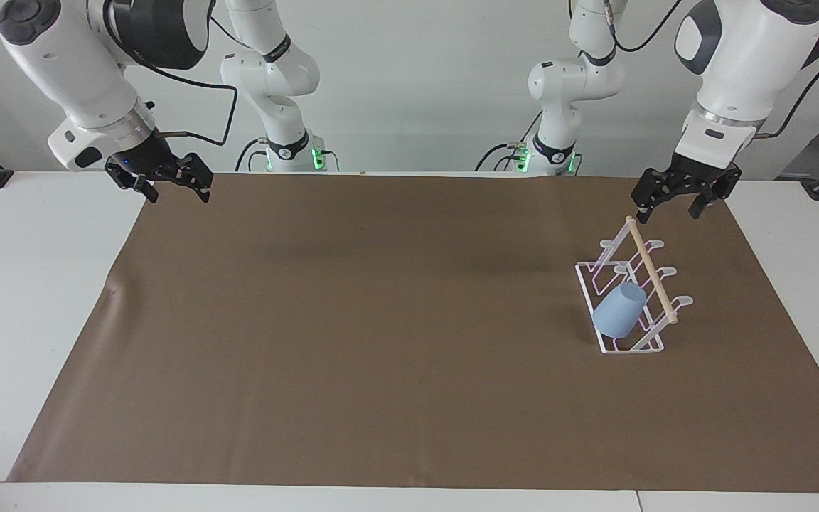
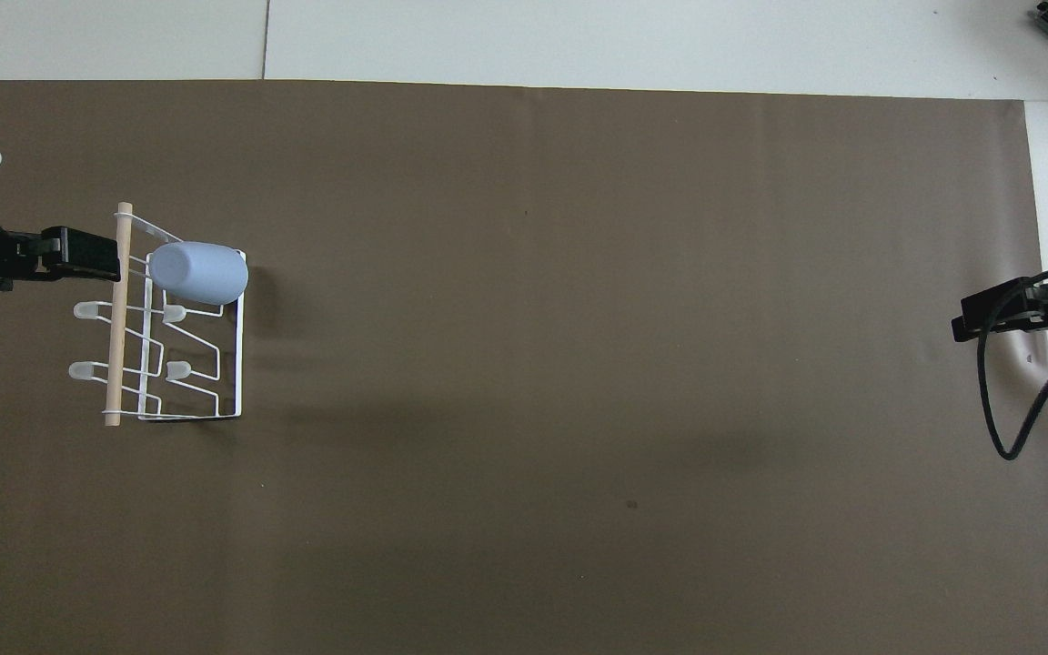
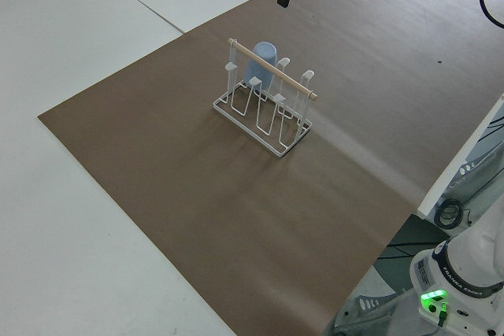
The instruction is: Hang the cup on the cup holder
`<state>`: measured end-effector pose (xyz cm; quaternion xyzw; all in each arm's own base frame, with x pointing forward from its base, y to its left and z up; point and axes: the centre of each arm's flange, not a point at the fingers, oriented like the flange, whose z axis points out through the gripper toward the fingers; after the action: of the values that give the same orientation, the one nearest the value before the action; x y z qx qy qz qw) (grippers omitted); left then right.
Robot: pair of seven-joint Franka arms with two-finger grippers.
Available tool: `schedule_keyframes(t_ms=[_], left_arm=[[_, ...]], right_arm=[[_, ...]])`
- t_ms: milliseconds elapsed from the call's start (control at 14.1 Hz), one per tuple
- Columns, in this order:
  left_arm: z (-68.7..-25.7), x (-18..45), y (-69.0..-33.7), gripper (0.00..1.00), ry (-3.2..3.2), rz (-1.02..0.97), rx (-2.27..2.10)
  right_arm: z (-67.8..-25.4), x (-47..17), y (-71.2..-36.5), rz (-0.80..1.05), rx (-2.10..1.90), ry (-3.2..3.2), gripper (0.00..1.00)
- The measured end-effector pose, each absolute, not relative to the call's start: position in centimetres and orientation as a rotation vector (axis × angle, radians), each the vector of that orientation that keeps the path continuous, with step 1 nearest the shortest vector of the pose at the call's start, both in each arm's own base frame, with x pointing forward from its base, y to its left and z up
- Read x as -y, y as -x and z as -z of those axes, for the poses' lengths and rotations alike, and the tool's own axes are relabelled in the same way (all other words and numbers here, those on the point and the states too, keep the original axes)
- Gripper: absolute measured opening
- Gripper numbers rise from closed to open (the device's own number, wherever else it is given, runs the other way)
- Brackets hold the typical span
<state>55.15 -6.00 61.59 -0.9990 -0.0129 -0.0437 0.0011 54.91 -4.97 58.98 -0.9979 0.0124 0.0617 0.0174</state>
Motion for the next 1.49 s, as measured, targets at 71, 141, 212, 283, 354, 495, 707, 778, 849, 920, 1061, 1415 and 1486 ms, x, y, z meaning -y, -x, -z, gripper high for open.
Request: schedule_keyframes(t_ms=[71, 141, 212, 283, 354, 495, 707, 778, 849, 920, 1061, 1415, 1486], left_arm=[[-61.7, 6.0, -54.9, 1.0, 3.142, 0.111, 0.021], [-61.9, 5.9, -54.7, 1.0, 3.141, 0.078, -0.019], [-62.1, 5.7, -54.5, 1.0, 3.139, 0.054, -0.069], [-62.4, 5.5, -54.3, 1.0, 3.137, 0.04, -0.107], [-62.7, 5.3, -54.3, 1.0, 3.136, 0.037, -0.131], [-63.0, 5.1, -54.3, 1.0, 3.105, 0.043, -0.165], [-62.9, 5.3, -54.2, 1.0, 3.075, 0.034, -0.183], [-62.8, 5.2, -54.2, 1.0, 3.072, 0.028, -0.179], [-62.7, 4.9, -54.1, 1.0, 3.072, 0.016, -0.171], [-62.6, 4.7, -54.1, 1.0, 3.072, 0.003, -0.165], [-62.6, 5.2, -54.0, 1.0, 3.1, 0.001, -0.158], [-65.3, 5.9, -53.1, 1.0, 3.163, -0.013, -0.135], [-65.6, 5.8, -53.0, 1.0, 3.156, -0.008, -0.135]], right_arm=[[-59.1, 5.0, -55.0, -0.177, -0.039, 3.102, 1.0], [-59.2, 5.0, -55.2, -0.157, -0.039, 3.104, 1.0], [-59.3, 5.0, -55.4, -0.126, -0.039, 3.107, 1.0], [-59.5, 5.0, -55.6, -0.096, -0.039, 3.11, 1.0], [-59.6, 5.0, -55.8, -0.07, -0.039, 3.112, 1.0], [-59.9, 5.1, -56.0, -0.033, -0.04, 3.115, 1.0], [-60.4, 5.1, -56.4, 0.037, -0.04, 3.118, 1.0], [-60.7, 5.1, -56.5, 0.061, -0.041, 3.119, 1.0], [-60.9, 5.1, -56.6, 0.078, -0.04, 3.12, 1.0], [-61.1, 5.1, -56.5, 0.091, -0.04, 3.12, 1.0], [-61.8, 5.1, -56.2, 0.11, -0.039, 3.119, 1.0], [-63.1, 5.0, -55.5, 0.147, -0.037, 3.118, 1.0], [-63.3, 5.0, -55.4, 0.152, -0.036, 3.118, 1.0]])
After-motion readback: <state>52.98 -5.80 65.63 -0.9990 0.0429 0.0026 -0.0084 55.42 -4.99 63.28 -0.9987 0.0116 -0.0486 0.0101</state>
